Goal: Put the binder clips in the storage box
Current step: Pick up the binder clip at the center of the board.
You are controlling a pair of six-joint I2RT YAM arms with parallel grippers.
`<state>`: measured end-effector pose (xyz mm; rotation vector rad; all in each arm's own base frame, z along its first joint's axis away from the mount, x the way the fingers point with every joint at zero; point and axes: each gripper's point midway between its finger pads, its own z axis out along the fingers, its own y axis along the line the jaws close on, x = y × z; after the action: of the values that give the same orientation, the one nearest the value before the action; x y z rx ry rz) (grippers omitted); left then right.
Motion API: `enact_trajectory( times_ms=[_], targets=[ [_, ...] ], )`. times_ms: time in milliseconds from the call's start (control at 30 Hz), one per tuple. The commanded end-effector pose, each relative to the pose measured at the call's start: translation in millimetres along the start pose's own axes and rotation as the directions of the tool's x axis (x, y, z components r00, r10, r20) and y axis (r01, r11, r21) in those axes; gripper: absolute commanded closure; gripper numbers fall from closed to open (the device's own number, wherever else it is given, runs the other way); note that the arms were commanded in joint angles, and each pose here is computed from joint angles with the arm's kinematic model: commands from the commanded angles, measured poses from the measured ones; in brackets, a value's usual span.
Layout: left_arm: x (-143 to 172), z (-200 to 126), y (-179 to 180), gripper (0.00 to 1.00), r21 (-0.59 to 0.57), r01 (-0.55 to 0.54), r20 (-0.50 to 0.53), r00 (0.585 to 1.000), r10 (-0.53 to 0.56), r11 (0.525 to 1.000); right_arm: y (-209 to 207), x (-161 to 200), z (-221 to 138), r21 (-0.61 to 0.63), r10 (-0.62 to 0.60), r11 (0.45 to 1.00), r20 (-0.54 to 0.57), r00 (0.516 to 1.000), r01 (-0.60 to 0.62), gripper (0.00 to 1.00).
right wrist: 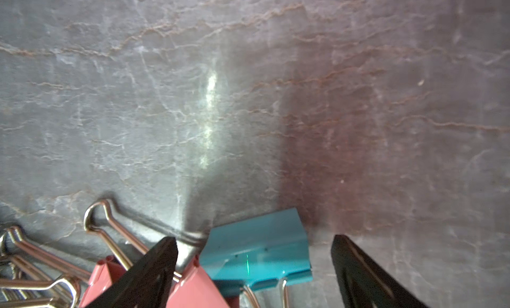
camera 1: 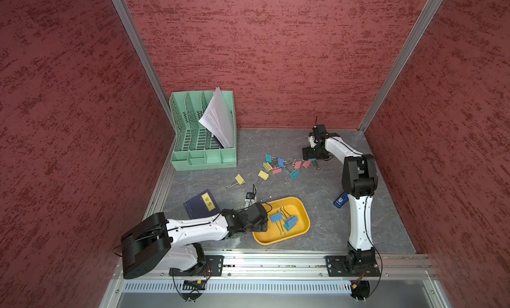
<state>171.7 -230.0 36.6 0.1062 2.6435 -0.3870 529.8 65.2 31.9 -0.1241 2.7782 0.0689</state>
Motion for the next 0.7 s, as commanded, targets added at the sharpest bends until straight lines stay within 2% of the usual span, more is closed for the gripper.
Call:
enact_trajectory(
  times_ms=[0,133,233,433,567,667],
  targets=[
    [-0.6,0.4,5.6,0.05,-0.030,0.001,0.006,1.000,-0.001,1.000,-7.6,-2.8,1.5,0.032,-0.016,0.999,-0.006,1.000,0.016,0.08],
    [-1.0,0.4,6.6,0.04,-0.036,0.000,0.008,1.000,0.001,0.999,-10.7,-0.7,7.1,0.049,-0.015,0.999,-0.016,1.000,0.016,0.11],
    [-1.9,0.6,7.0,0.04,-0.037,0.002,0.008,1.000,-0.001,0.999,-12.7,-1.0,10.2,0.058,-0.011,0.998,-0.021,1.000,0.012,0.17],
    [-1.2,1.1,8.2,0.04,-0.040,0.000,0.007,1.000,0.000,0.999,-11.0,-3.6,8.8,0.054,0.003,0.999,-0.007,1.000,-0.002,0.44],
    [-1.1,1.2,7.6,0.04,-0.039,-0.001,0.005,1.000,0.001,0.999,-11.5,-8.1,-2.5,0.058,0.021,0.998,0.028,0.999,-0.023,0.50],
    [-0.9,1.3,7.0,0.04,-0.038,-0.004,0.004,1.000,0.004,0.999,-12.8,-20.3,-28.4,0.063,0.040,0.997,0.104,0.994,-0.047,0.51]
  ],
)
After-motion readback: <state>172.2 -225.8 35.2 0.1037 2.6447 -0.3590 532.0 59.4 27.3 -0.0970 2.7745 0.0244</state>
